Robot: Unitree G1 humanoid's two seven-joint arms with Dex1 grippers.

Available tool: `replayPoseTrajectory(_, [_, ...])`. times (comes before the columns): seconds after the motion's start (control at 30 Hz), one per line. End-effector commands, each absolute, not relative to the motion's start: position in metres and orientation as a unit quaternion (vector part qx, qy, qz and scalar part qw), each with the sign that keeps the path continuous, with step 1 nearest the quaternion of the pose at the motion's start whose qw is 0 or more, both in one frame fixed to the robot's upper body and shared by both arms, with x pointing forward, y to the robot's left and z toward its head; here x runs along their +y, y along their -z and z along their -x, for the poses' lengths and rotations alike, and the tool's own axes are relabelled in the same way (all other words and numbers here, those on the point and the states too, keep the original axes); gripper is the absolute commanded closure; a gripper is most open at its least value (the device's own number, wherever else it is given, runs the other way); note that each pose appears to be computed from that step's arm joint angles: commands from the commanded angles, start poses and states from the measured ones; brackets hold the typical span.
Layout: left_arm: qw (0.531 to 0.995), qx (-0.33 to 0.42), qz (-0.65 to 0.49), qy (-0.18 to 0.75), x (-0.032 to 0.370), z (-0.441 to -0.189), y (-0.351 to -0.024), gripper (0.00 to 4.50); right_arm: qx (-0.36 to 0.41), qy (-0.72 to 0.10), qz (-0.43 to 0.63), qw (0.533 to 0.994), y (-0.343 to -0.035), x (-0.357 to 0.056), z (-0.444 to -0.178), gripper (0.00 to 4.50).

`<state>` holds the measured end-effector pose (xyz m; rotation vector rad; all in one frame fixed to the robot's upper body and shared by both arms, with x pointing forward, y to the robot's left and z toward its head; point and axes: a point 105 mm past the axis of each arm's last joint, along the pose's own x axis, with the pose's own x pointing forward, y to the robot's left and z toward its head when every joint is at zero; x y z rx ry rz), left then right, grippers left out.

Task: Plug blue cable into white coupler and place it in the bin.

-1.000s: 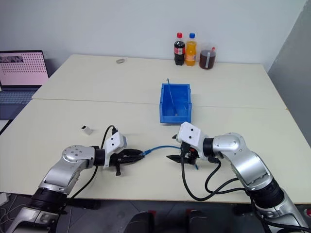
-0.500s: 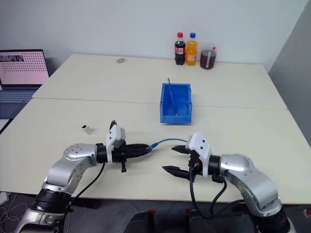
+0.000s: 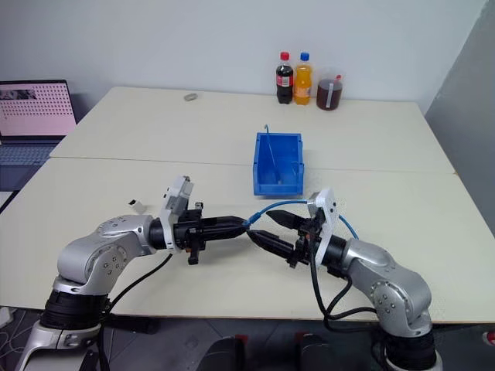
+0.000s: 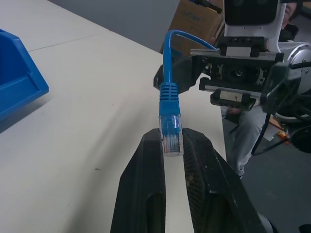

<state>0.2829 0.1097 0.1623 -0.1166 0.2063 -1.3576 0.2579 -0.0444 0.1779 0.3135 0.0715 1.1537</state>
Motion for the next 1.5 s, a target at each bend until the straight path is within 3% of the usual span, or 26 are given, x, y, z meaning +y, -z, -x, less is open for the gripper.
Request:
replayPoseTrajectory(0.03, [0.766, 0.064, 0.047, 0.638, 0.104, -0.279, -0.182, 4.26, 0.020, -0.557, -0.170, 0.813, -0.190, -0.041, -0.256, 0.78])
replayPoseTrajectory(0.4, [0.763, 0.061, 0.055, 0.641, 0.102, -0.276, -0.186, 4.26, 0.028, -0.569, -0.187, 0.800, -0.186, -0.030, -0.271, 0.78])
replayPoseTrajectory(0.53, [0.764, 0.062, 0.055, 0.639, 0.104, -0.275, -0.185, 4.26, 0.025, -0.574, -0.192, 0.795, -0.189, -0.030, -0.272, 1.48])
replayPoseTrajectory(0.7, [0.767, 0.063, 0.056, 0.636, 0.106, -0.275, -0.184, 4.26, 0.026, -0.582, -0.199, 0.788, -0.190, -0.029, -0.270, 2.77])
replayPoseTrajectory(0.93, [0.769, 0.066, 0.059, 0.633, 0.109, -0.277, -0.181, 4.26, 0.029, -0.588, -0.203, 0.782, -0.190, -0.027, -0.269, 4.23])
replayPoseTrajectory(1.2, [0.782, 0.059, 0.032, 0.620, 0.112, -0.285, -0.176, 4.26, 0.036, -0.595, -0.204, 0.776, -0.188, -0.025, -0.266, 4.34])
replayPoseTrajectory(1.27, [0.782, 0.063, 0.029, 0.620, 0.112, -0.285, -0.174, 3.56, 0.037, -0.596, -0.204, 0.776, -0.188, -0.025, -0.266, 4.34])
replayPoseTrajectory(1.5, [0.798, 0.065, 0.006, 0.600, 0.120, -0.287, -0.165, 2.16, 0.039, -0.588, -0.198, 0.783, -0.185, -0.027, -0.270, 4.34])
